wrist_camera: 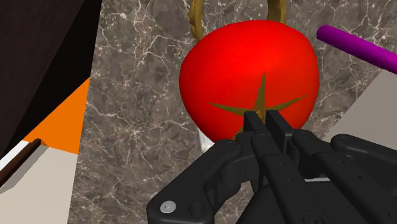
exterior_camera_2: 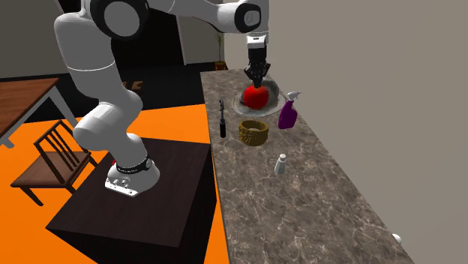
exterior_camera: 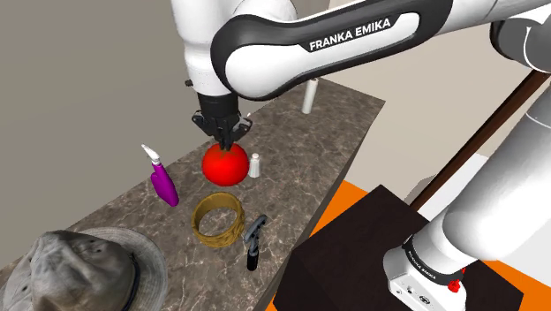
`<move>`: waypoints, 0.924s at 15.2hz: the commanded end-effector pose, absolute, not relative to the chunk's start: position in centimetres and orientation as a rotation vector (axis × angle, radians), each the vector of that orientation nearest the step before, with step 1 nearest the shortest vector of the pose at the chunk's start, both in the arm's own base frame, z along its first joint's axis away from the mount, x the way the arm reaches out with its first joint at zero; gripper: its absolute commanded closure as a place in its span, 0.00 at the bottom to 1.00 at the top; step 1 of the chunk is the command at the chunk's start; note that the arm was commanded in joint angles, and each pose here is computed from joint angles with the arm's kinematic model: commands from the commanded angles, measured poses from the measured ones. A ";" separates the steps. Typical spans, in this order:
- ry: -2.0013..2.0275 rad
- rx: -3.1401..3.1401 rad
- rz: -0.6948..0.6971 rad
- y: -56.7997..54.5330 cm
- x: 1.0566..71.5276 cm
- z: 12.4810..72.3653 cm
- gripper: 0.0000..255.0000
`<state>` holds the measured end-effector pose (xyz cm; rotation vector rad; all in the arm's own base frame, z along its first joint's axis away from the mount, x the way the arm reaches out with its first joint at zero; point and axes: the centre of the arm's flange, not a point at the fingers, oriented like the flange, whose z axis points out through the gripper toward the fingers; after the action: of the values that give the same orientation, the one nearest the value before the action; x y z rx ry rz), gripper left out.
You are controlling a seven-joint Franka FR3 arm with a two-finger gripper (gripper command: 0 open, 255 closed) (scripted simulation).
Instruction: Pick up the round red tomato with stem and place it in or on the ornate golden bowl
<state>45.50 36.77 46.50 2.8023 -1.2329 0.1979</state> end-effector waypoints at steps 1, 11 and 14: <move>-1.238 2.800 0.199 39.8 45.5 47.2 1.00; -1.238 2.800 0.199 39.8 45.5 42.0 1.00; -1.238 2.800 0.199 39.8 45.5 40.4 1.00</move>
<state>45.42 39.77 40.97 2.7994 -1.2378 0.1987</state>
